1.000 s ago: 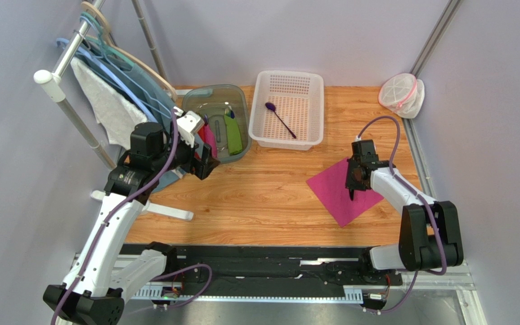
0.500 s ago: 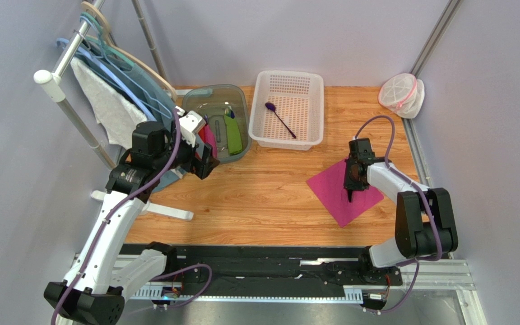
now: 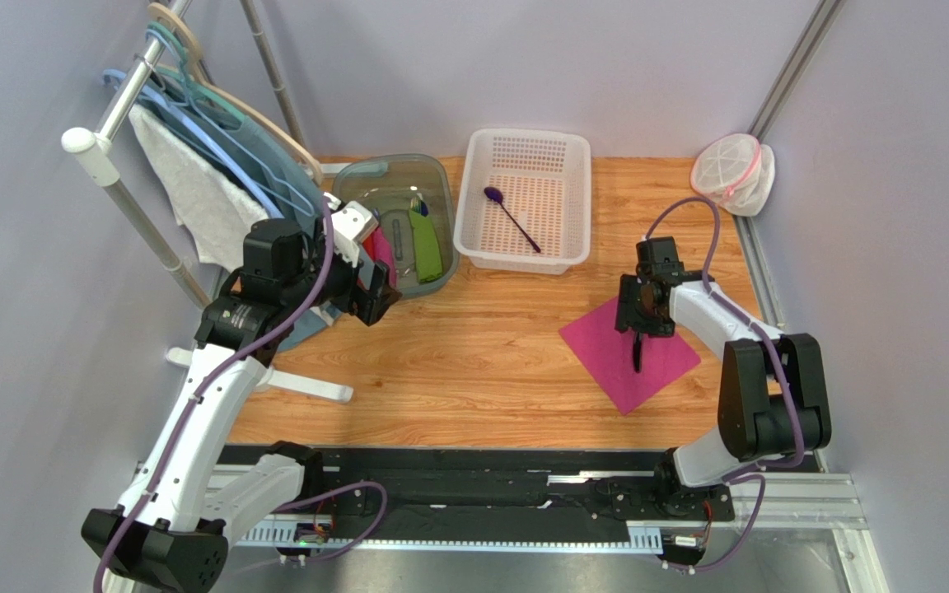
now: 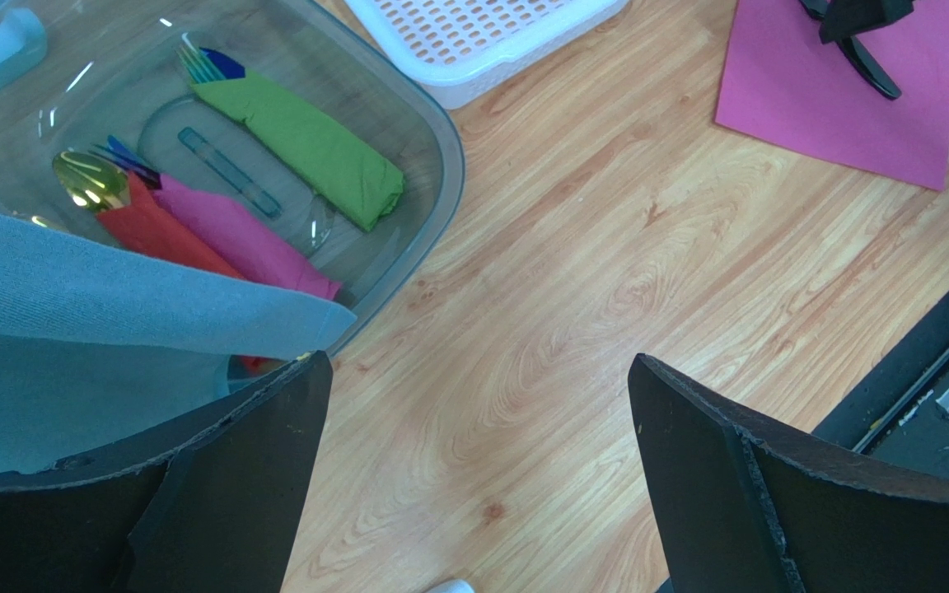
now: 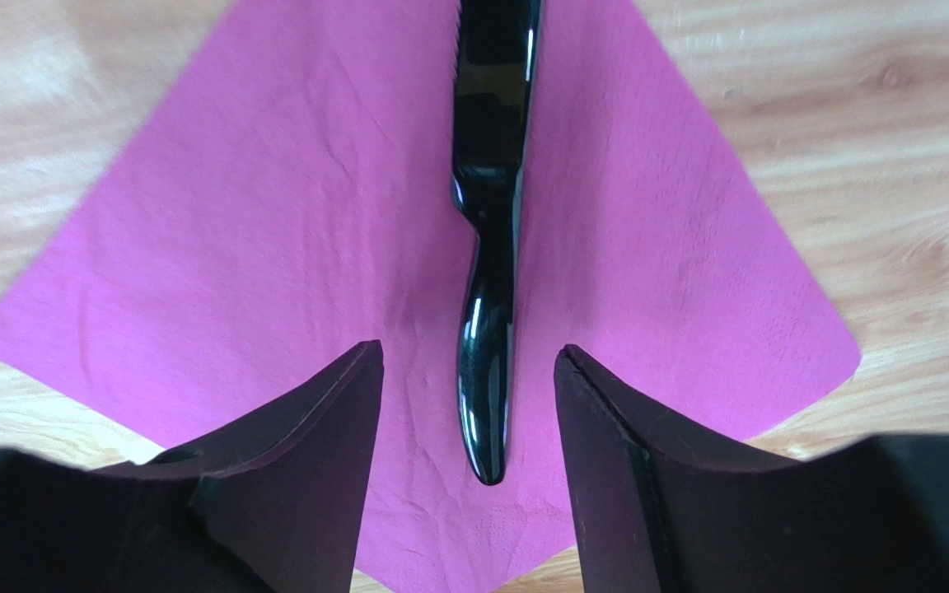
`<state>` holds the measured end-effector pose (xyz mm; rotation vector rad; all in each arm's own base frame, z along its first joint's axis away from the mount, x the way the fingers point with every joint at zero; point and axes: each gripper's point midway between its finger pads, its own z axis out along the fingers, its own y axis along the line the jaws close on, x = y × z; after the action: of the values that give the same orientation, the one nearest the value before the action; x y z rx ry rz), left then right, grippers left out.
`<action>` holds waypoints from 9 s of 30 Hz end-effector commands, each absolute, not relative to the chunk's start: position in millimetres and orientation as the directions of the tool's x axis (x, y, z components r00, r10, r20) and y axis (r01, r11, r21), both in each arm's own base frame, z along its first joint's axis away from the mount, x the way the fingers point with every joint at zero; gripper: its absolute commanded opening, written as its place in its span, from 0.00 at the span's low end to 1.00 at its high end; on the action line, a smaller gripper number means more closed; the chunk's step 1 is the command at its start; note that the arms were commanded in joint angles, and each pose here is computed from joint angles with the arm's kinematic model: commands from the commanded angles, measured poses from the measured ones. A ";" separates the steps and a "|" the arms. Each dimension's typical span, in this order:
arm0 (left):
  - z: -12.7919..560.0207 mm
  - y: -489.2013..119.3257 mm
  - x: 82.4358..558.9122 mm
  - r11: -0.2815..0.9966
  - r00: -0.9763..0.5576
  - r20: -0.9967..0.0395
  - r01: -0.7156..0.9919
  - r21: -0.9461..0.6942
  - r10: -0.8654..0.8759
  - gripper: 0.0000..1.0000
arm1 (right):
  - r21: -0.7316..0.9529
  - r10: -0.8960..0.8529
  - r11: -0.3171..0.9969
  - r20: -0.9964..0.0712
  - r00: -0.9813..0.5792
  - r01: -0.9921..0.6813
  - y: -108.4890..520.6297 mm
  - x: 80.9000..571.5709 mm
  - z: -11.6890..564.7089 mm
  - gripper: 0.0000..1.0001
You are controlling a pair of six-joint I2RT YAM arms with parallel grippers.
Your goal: Place the utensils on the paper napkin and roll it up
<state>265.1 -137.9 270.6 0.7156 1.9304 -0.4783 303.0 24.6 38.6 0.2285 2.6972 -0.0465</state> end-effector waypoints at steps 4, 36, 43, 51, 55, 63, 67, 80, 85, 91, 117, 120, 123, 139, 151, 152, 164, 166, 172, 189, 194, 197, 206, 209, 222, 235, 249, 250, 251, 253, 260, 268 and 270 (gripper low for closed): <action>293.7 -138.3 270.8 0.746 -0.278 -0.919 0.666 0.025 0.279 0.99 | 0.029 0.162 0.986 -0.403 -0.901 0.164 28.2 322.9 31.5 0.57; 300.3 -135.7 267.2 0.762 -0.297 -0.919 0.648 0.007 0.261 0.99 | 0.190 0.052 0.981 -0.374 -0.926 -0.021 83.2 339.3 53.6 0.53; 301.7 -138.8 270.6 0.763 -0.306 -0.921 0.647 -0.014 0.243 0.99 | 0.165 0.100 0.986 -0.411 -0.906 0.034 72.9 339.4 68.1 0.38; 304.8 -139.6 275.6 0.766 -0.305 -0.922 0.642 -0.014 0.239 0.99 | 0.117 0.106 0.991 -0.372 -0.922 0.067 62.6 345.7 50.2 0.31; 303.9 -139.7 275.1 0.768 -0.310 -0.921 0.640 -0.020 0.234 0.99 | 0.104 0.100 0.992 -0.366 -0.925 0.066 60.9 351.5 41.5 0.31; 302.9 -136.4 274.4 0.774 -0.307 -0.919 0.633 -0.005 0.246 0.99 | 0.107 0.106 0.992 -0.342 -0.934 0.073 61.8 356.8 26.9 0.29; 301.1 -136.0 274.5 0.774 -0.310 -0.917 0.634 -0.002 0.251 0.99 | 0.100 0.104 0.992 -0.340 -0.935 0.074 60.9 358.7 22.0 0.27; 299.4 -136.1 275.7 0.775 -0.316 -0.915 0.632 -0.006 0.252 0.99 | 0.072 0.101 0.994 -0.306 -0.947 0.083 56.6 357.8 12.0 0.26; 298.9 -135.5 276.0 0.776 -0.318 -0.913 0.631 -0.003 0.255 0.99 | 0.093 0.097 0.993 -0.323 -0.941 0.071 60.3 360.8 21.3 0.07; 299.2 -136.6 277.0 0.778 -0.325 -0.914 0.628 -0.015 0.244 0.99 | 0.119 0.093 0.992 -0.394 -0.915 0.050 64.1 368.4 54.0 0.00; 297.2 -141.1 276.5 0.781 -0.357 -0.910 0.622 -0.064 0.210 0.99 | 0.156 0.119 0.986 -0.362 -0.925 0.065 68.7 348.1 41.3 0.00; 296.5 -141.3 277.4 0.780 -0.359 -0.909 0.622 -0.064 0.211 0.99 | 0.146 0.107 0.988 -0.368 -0.924 0.056 67.8 350.3 41.5 0.00; 295.3 -142.8 278.6 0.778 -0.363 -0.907 0.625 -0.067 0.214 0.99 | 0.144 0.104 0.988 -0.363 -0.926 0.054 67.7 350.7 39.3 0.00; 295.5 -143.7 283.5 0.771 -0.352 -0.906 0.635 -0.046 0.236 0.99 | 0.167 0.132 0.983 -0.340 -0.931 0.079 72.2 355.6 55.9 0.38; 312.5 -144.5 289.2 0.769 -0.316 -0.918 0.639 -0.021 0.238 0.99 | 0.368 0.066 0.898 -0.653 -0.755 -0.240 126.2 444.4 226.7 0.40; 313.1 -144.4 289.4 0.768 -0.313 -0.919 0.640 -0.017 0.240 0.99 | 0.346 0.033 0.887 -0.706 -0.707 -0.305 134.7 456.9 249.0 0.42; 304.7 -135.5 292.6 0.789 -0.333 -0.902 0.614 0.014 0.275 0.99 | 0.199 -0.222 0.808 -0.769 -0.600 -0.554 215.0 555.1 197.3 0.70; 304.1 -134.0 293.7 0.793 -0.337 -0.898 0.609 0.021 0.283 0.99 | 0.174 -0.250 0.803 -0.769 -0.589 -0.569 221.4 562.9 182.8 0.67; 300.1 -132.9 297.7 0.787 -0.338 -0.889 0.615 0.041 0.310 0.99 | 0.144 -0.309 0.812 -0.716 -0.626 -0.566 224.9 573.9 115.8 0.56; 301.0 -131.0 305.9 0.792 -0.328 -0.887 0.607 0.066 0.325 0.99 | 0.058 -0.438 0.817 -0.584 -0.684 -0.573 238.7 560.4 29.7 0.39; 305.4 -127.2 303.0 0.795 -0.311 -0.890 0.600 0.089 0.334 0.99 | 0.063 -0.422 0.849 -0.518 -0.744 -0.525 233.4 549.3 1.0 0.29; 304.5 -124.3 300.0 0.796 -0.307 -0.888 0.596 0.101 0.343 0.99 | 0.067 -0.425 0.849 -0.502 -0.753 -0.524 233.1 544.0 -4.7 0.20; 305.0 -124.5 299.0 0.794 -0.300 -0.890 0.599 0.104 0.344 0.99 | 0.027 -0.418 0.852 -0.568 -0.709 -0.524 228.3 555.6 38.8 0.00; 305.9 -127.1 300.4 0.791 -0.299 -0.894 0.605 0.093 0.334 0.99 | 0.040 -0.361 0.865 -0.643 -0.675 -0.501 224.1 566.8 80.7 0.00; 327.4 -153.0 304.5 0.735 -0.232 -0.936 0.677 0.039 0.263 0.99 | 0.301 -0.081 0.792 -0.811 -0.580 -0.531 227.0 561.2 229.3 0.00; 368.5 -214.9 284.3 0.479 0.138 -0.955 0.841 0.253 0.261 0.99 | 0.576 -0.031 0.511 -0.729 -0.684 -0.638 206.2 386.3 309.7 0.00; 355.6 -240.4 240.5 0.123 0.690 -0.674 0.669 0.733 0.264 0.97 | 0.571 -0.319 0.237 -0.718 -0.618 -0.786 210.0 174.2 305.5 0.00; 353.0 -242.1 236.9 0.107 0.701 -0.663 0.662 0.742 0.263 0.97 | 0.567 -0.325 0.230 -0.721 -0.612 -0.791 212.0 169.6 306.0 0.00; 349.2 -247.4 229.9 0.084 0.707 -0.661 0.664 0.743 0.252 0.97 | 0.564 -0.332 0.223 -0.723 -0.606 -0.795 213.4 165.1 305.3 0.00; 348.2 -253.9 221.3 0.065 0.720 -0.650 0.657 0.751 0.241 0.95 | 0.551 -0.346 0.205 -0.733 -0.586 -0.809 215.9 154.0 306.5 0.00; 344.7 -268.0 204.5 0.025 0.715 -0.665 0.677 0.736 0.216 0.87 | 0.533 -0.391 0.146 -0.743 -0.544 -0.833 221.3 133.3 305.1 0.00; 337.9 -279.3 190.5 -0.019 0.708 -0.675 0.693 0.721 0.208 0.61 | 0.521 -0.427 0.097 -0.748 -0.508 -0.848 226.2 120.0 305.0 0.00; 338.0 -281.1 187.9 -0.027 0.705 -0.679 0.698 0.716 0.203 0.46 | 0.514 -0.431 0.091 -0.752 -0.499 -0.853 226.5 117.4 305.0 0.00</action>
<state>195.0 -277.7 327.6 1.5747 0.8028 -0.4597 125.1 225.8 296.8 -1.1993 2.0452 1.3976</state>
